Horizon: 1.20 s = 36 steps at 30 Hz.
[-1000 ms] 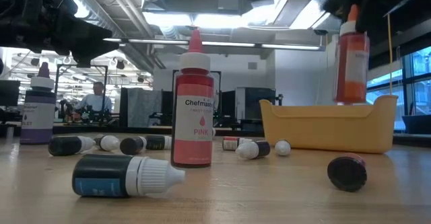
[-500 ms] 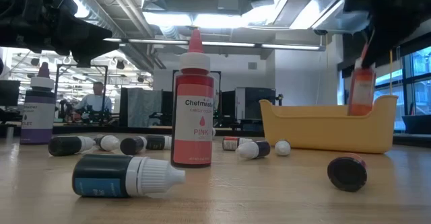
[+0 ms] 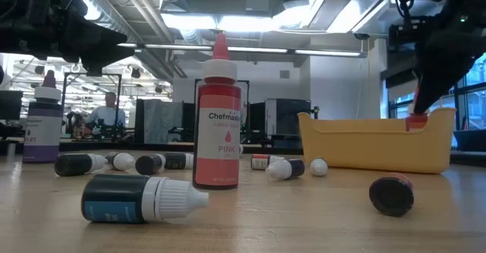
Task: Pick & Place food coloring
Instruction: Put the large orange food coloring bottle in the yellow bin, then put the small purple food coloring bottle in the yellow bin
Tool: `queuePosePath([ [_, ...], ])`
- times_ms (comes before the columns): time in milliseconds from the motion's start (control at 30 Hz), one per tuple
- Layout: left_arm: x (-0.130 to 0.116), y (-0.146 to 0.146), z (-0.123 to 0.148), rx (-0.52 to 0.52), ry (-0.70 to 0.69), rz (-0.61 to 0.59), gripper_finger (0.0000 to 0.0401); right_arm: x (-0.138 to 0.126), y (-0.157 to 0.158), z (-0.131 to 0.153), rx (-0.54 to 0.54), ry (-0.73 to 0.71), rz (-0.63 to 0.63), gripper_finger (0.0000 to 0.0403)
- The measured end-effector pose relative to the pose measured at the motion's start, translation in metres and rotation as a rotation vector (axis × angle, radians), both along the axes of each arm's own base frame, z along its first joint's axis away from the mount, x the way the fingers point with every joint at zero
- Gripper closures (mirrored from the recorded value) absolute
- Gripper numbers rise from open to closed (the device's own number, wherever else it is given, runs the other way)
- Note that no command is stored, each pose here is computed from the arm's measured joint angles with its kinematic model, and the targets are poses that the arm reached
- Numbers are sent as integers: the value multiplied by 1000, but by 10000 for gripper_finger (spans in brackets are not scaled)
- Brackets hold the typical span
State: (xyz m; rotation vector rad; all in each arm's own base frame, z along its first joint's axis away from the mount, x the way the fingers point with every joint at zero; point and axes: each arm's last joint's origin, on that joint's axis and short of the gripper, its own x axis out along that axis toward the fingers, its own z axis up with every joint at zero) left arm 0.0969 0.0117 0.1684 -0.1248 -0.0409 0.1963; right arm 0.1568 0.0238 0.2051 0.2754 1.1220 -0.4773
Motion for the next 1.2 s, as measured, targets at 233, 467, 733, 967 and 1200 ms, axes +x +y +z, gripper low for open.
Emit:
queuePosePath([
  [233,0,0,0,0,0,0,189,-1,-2,-1,-28,18,23,188],
  [467,0,0,0,0,0,-1,189,1,-1,2,-48,18,82,167],
  [733,0,0,0,0,0,-1,189,11,1,31,-60,-65,135,165],
  [967,0,0,0,0,0,-1,189,38,9,62,-113,-339,349,165],
  [1200,0,0,0,0,0,-1,189,72,25,57,-189,-443,592,176],
])
